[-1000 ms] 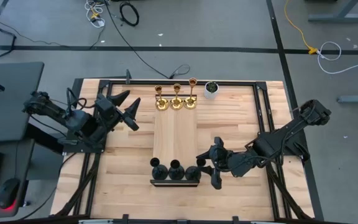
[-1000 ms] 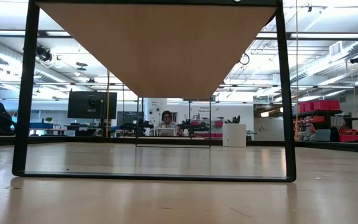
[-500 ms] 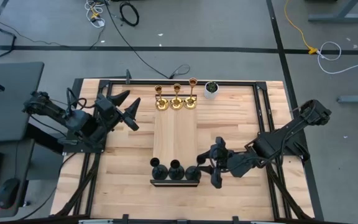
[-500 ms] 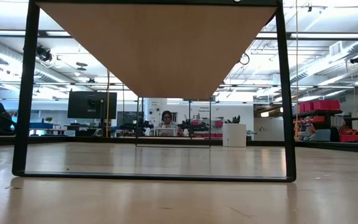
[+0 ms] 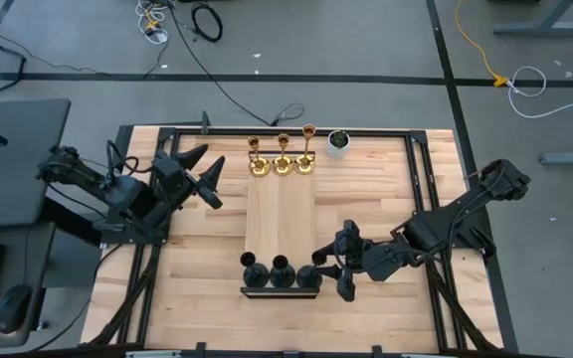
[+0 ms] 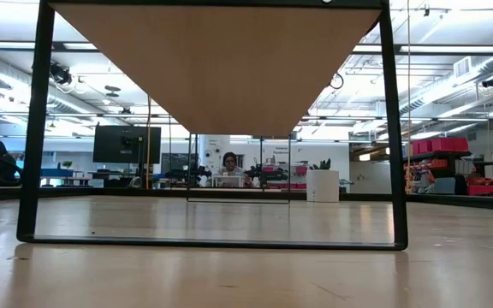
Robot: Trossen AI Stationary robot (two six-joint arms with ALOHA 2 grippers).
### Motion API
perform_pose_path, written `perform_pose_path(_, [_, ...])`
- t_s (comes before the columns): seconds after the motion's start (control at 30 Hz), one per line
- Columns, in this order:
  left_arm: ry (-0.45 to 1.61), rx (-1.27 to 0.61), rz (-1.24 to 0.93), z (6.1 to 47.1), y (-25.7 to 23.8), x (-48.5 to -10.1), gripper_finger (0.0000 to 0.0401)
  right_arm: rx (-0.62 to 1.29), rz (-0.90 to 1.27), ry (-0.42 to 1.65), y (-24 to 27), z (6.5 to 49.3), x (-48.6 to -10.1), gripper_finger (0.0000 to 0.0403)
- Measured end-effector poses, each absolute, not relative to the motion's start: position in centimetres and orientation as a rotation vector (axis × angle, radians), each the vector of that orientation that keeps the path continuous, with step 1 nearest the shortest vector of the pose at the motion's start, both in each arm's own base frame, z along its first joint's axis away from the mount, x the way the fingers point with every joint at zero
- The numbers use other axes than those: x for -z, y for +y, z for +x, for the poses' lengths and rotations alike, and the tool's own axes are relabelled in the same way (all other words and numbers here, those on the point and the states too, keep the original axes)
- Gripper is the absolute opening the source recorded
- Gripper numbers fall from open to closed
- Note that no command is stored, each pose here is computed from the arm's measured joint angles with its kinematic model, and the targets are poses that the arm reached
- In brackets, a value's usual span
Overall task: Pick & Place candle stick holders
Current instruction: Put the black candle holder on the shelf aligned with the other black candle holder, then return to Home Position
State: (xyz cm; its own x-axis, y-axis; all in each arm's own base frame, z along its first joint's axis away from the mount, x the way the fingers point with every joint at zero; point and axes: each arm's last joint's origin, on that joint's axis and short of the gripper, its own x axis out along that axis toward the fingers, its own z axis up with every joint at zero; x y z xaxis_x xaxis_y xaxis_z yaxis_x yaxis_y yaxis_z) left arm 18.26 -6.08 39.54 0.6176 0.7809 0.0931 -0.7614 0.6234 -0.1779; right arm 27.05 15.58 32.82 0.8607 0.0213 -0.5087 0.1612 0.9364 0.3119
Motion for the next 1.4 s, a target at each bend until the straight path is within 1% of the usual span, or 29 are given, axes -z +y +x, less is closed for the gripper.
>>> perform_pose_path(0.27, [-0.167, -0.890, -0.125, 18.3, -6.1, -39.5, 0.0252, 0.009, 0.385, 0.586, 15.8, 26.9, -32.6, 0.0217])
perform_pose_path(0.4, [-0.168, -0.890, -0.125, 18.3, -6.1, -39.5, 0.0252, -0.002, 0.392, 0.664, 15.7, 26.6, -32.1, 0.0217])
perform_pose_path(0.57, [-0.167, -0.890, -0.125, 18.3, -6.1, -39.5, 0.0252, 0.074, 0.369, 0.765, 15.2, 25.9, -31.2, 0.0217])
perform_pose_path(0.63, [-0.167, -0.892, -0.125, 18.3, -6.1, -39.5, 0.0252, 0.088, 0.320, 0.829, 14.7, 25.5, -30.8, 0.0217])
perform_pose_path(0.77, [-0.135, -0.953, -0.110, 18.1, -5.9, -39.4, 0.0252, 0.235, 0.254, 0.878, 13.0, 24.5, -30.6, 0.0217])
perform_pose_path(0.9, [-0.092, -0.955, -0.058, 18.2, -6.0, -39.0, 0.0252, 0.345, 0.199, 0.815, 10.7, 22.6, -31.3, 0.0217])
perform_pose_path(1.07, [-0.011, -0.914, 0.041, 18.1, -5.5, -37.7, 0.0252, 0.386, 0.218, 0.653, 7.4, 18.7, -31.6, 0.0217])
perform_pose_path(1.27, [0.050, -0.938, -0.019, 15.8, -4.1, -35.4, 0.0252, 0.338, 0.314, 0.434, 4.5, 13.5, -29.4, 0.0217])
perform_pose_path(1.4, [0.054, -0.997, -0.035, 14.5, -4.0, -31.8, 0.0252, 0.306, 0.315, 0.341, 3.6, 11.5, -26.7, 0.0217])
